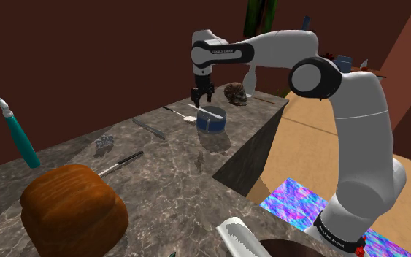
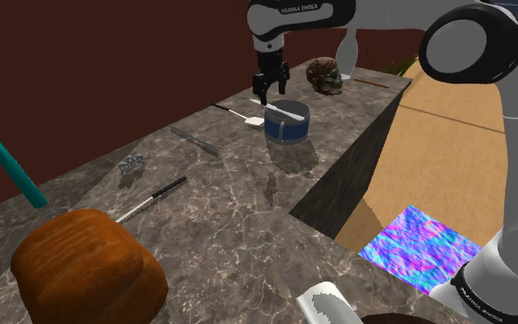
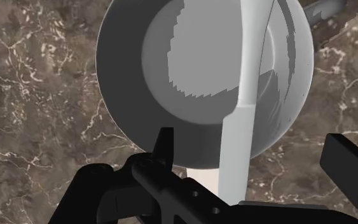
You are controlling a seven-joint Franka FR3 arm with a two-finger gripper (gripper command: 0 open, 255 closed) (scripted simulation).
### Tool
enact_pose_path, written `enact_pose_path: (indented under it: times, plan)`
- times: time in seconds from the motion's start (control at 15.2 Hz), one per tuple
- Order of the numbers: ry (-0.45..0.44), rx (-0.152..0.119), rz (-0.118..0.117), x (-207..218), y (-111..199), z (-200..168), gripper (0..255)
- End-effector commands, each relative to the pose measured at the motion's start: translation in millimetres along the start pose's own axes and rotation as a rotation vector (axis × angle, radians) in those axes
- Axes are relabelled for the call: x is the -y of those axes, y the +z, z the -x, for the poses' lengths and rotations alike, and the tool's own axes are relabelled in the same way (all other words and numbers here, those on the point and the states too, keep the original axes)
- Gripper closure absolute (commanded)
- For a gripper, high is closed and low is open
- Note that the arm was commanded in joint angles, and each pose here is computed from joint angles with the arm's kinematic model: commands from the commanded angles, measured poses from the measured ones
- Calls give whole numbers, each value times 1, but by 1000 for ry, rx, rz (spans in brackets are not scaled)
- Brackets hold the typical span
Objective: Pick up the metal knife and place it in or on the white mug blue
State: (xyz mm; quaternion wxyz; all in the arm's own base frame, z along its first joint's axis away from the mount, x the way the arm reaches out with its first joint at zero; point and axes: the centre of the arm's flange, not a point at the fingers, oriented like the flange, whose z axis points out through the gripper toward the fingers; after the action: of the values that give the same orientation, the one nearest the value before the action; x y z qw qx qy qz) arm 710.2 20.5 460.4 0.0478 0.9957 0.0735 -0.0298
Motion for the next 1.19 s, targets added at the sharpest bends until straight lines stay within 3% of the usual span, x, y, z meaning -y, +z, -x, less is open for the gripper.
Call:
enact_pose_path:
  times: [0.0,0.2,0.66,0.73,1.12]
  plan:
    - [0,-2,1,0,11,0,0]
    - [0,-2,1,0,25,0,0]
    - [0,-2,1,0,25,0,0]
    - [0,-2,1,0,25,0,255]
    - [0,-2,1,1,24,2,255]
